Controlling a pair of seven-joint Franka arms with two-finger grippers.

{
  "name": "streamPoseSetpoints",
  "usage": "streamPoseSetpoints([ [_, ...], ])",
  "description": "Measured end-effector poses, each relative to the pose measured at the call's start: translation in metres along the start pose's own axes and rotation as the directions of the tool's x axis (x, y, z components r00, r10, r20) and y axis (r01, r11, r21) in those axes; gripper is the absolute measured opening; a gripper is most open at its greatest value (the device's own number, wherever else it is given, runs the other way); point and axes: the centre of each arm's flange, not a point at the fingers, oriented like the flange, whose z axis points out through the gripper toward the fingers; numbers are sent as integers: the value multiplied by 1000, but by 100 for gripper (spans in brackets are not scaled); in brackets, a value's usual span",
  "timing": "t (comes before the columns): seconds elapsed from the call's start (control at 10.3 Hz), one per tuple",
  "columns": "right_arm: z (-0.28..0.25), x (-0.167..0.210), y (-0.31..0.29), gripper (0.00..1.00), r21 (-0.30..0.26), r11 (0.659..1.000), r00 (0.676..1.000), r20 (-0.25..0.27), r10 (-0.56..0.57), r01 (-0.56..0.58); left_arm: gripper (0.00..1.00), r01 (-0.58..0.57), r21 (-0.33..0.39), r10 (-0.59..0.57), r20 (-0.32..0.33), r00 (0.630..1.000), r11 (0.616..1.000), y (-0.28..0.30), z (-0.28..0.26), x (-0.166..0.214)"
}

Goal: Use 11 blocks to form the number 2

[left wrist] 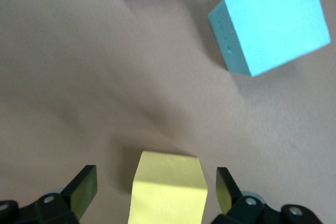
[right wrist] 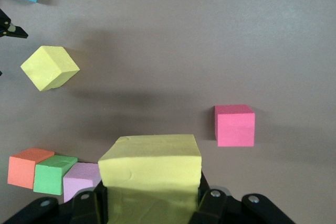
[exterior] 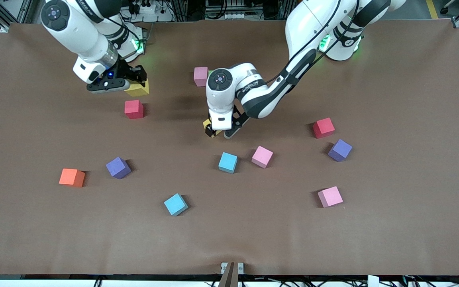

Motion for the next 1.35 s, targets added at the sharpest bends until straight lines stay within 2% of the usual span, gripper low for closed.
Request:
streamPoseSetpoints([
  [0.19, 0, 5, 9, 59, -4, 1000, 1000, -8, -7, 7, 100, -1, 4, 1, 1, 1000, 1000, 0, 5, -1],
  [0.58, 7, 11, 9, 59, -12, 1000, 1000, -9, -6, 6, 100, -40, -7, 40, 12, 999, 999, -2, 2, -36],
  [1.16, 13, 19, 8, 59, -18, 1000, 1000, -16, -3, 3, 100, -42, 5, 42, 21, 999, 999, 1, 19, -41],
  [1.35, 16, 22, 10, 59, -20, 1000, 1000, -14, 3, -3, 100, -51, 10, 51, 4, 999, 999, 1, 28, -46],
])
